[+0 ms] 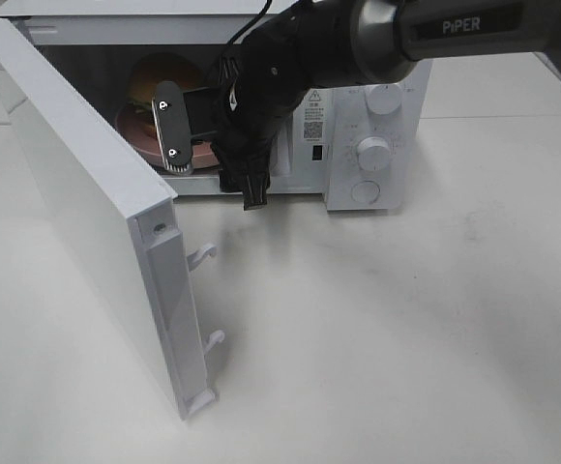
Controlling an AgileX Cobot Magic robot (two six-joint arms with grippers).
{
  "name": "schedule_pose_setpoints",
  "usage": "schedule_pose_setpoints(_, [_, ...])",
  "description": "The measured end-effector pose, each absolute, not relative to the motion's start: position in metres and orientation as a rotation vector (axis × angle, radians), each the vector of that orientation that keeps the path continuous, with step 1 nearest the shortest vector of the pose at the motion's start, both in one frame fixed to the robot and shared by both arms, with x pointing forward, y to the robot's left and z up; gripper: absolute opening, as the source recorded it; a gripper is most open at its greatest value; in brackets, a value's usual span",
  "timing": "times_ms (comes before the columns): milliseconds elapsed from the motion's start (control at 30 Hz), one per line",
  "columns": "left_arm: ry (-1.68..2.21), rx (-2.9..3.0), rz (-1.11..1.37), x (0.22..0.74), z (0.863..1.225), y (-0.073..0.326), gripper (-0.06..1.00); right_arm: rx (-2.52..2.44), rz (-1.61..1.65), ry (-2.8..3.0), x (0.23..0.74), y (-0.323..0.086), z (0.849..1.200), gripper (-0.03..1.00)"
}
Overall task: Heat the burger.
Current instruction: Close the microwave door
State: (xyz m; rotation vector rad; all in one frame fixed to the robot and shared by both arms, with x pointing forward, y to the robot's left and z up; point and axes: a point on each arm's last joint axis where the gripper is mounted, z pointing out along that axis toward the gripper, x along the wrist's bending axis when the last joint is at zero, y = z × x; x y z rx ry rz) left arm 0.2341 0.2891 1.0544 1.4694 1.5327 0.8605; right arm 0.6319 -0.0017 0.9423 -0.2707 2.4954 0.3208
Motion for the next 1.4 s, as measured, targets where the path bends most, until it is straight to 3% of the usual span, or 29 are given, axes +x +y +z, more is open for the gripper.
schedule_pose_setpoints(1400, [1.533, 1.469, 0.861, 0.234, 1.054, 0.289, 0.99, -0.115, 0.380, 2.523, 0.515, -0.095, 0.982, 0.75])
